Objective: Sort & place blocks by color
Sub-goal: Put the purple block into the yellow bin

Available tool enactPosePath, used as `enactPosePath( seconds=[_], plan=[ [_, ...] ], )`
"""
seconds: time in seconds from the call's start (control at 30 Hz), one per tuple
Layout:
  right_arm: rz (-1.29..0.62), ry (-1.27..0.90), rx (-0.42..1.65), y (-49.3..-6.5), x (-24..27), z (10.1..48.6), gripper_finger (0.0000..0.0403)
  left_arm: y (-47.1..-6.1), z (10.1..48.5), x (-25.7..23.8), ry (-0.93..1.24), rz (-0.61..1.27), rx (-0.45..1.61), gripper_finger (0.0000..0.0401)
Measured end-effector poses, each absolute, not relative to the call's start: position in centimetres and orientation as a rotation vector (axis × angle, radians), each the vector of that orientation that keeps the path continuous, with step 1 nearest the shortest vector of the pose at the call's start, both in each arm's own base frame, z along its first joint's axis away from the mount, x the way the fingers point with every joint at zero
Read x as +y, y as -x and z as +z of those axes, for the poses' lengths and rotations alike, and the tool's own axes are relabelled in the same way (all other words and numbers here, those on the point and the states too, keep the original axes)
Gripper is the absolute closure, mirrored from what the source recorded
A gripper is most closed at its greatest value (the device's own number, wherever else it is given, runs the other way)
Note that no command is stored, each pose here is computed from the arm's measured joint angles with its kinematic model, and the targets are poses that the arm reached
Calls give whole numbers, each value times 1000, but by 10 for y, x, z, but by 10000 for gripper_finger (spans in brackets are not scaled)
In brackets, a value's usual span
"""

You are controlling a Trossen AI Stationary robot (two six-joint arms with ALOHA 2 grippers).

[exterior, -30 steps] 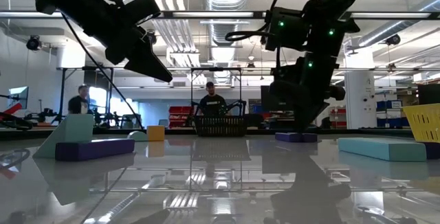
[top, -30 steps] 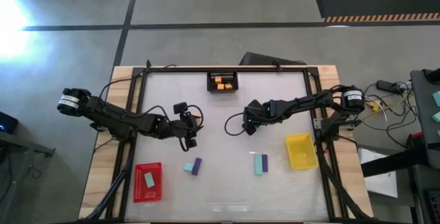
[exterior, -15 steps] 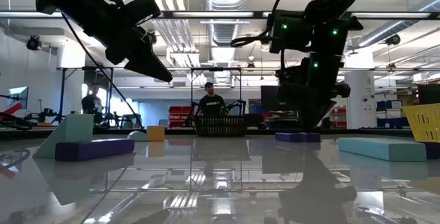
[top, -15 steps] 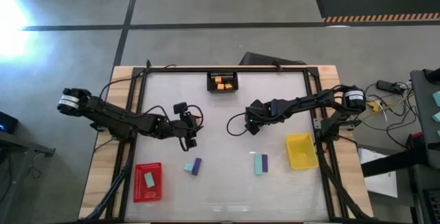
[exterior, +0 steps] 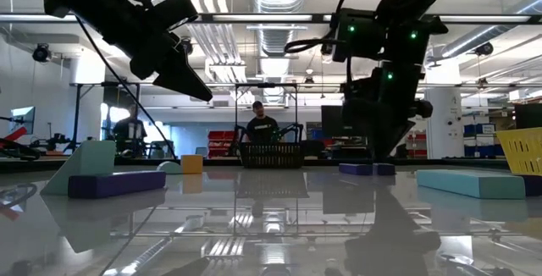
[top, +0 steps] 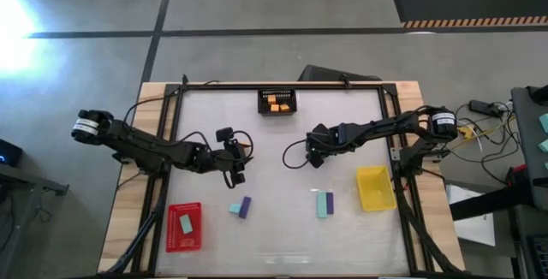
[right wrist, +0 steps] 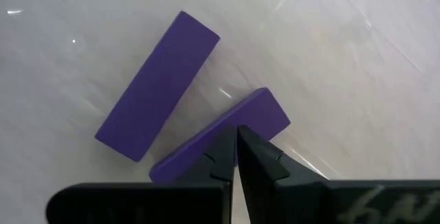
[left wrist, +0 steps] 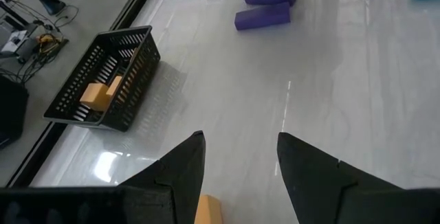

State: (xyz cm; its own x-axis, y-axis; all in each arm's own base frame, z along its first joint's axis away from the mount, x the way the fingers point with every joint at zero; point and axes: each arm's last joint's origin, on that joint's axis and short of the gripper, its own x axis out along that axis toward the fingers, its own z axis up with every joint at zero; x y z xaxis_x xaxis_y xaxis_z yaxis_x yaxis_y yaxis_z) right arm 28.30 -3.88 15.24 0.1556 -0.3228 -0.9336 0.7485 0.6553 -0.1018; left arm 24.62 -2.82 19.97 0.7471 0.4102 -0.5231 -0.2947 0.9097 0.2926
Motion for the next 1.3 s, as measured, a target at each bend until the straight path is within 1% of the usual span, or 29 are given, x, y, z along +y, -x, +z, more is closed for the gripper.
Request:
enactPosePath(
  seconds=[0.43, 1.3],
  plan=[
    [-843, -489, 1145, -284, -39, 153, 394, -246, 200, -28, -197, 388, 616, 235],
    [-843, -495, 1135, -285, -39, 154, 394, -246, 200, -28, -175, 395, 612, 234]
  ],
)
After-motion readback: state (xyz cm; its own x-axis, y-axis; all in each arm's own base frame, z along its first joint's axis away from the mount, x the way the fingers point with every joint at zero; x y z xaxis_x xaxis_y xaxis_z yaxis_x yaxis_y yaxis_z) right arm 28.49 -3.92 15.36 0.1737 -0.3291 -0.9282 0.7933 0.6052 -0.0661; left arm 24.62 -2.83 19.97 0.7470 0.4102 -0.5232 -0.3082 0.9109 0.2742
